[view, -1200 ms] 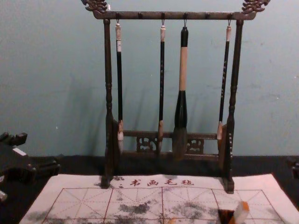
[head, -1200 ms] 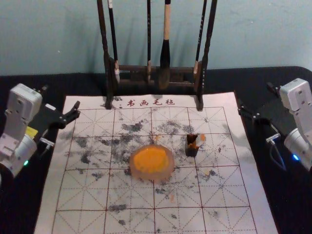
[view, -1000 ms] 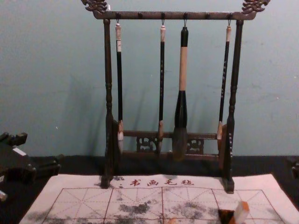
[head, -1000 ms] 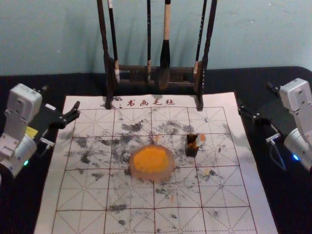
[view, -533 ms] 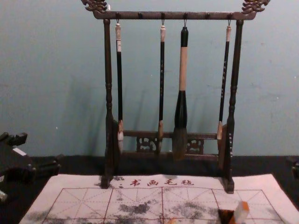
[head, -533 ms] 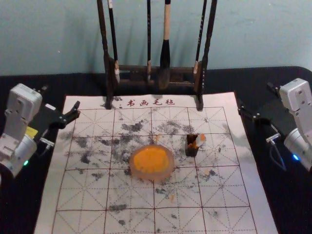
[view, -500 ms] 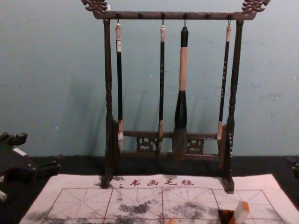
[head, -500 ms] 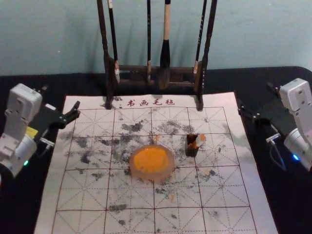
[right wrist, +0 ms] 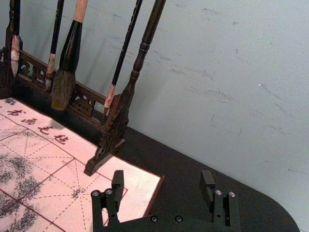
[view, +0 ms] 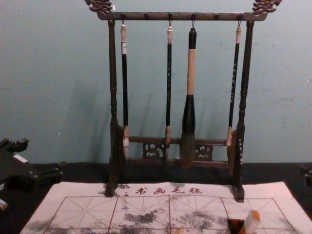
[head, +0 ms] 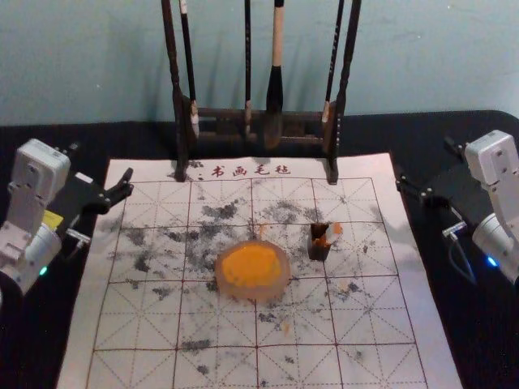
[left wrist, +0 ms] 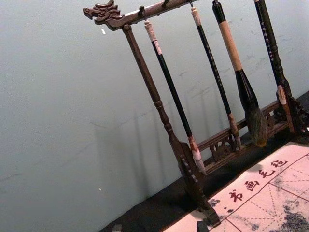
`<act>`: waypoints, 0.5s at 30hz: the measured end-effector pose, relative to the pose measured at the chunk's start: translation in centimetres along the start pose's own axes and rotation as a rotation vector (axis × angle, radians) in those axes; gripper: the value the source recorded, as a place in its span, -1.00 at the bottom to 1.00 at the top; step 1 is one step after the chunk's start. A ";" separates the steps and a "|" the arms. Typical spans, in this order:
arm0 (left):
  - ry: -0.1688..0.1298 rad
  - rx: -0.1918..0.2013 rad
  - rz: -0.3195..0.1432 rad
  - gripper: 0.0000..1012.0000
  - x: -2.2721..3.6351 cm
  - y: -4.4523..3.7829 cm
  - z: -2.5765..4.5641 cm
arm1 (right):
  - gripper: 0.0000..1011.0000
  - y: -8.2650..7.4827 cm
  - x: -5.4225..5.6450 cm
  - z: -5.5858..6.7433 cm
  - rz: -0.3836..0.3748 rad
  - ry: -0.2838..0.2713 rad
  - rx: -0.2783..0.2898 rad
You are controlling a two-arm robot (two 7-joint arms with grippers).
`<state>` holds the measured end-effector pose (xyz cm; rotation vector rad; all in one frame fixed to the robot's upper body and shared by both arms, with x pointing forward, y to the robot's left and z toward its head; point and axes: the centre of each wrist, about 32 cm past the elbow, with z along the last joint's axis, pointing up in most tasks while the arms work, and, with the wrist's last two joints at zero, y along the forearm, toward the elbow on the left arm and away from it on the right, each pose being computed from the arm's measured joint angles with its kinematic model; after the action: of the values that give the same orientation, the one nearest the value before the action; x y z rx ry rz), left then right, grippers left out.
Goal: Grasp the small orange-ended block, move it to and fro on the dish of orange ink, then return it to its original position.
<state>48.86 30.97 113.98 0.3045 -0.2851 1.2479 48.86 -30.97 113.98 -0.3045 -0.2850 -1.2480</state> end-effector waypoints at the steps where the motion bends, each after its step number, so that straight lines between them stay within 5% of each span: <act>1: 0.000 0.000 0.000 0.98 0.00 0.00 0.00 | 0.98 0.0 0.0 0.0 0.000 0.000 0.000; 15: 0.000 0.000 0.000 0.98 0.00 0.00 0.00 | 0.98 -0.6 -0.1 0.0 0.018 0.022 -0.014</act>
<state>48.86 30.96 113.98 0.3044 -0.2850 1.2479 48.28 -31.02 113.94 -0.3040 -0.2544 -1.2354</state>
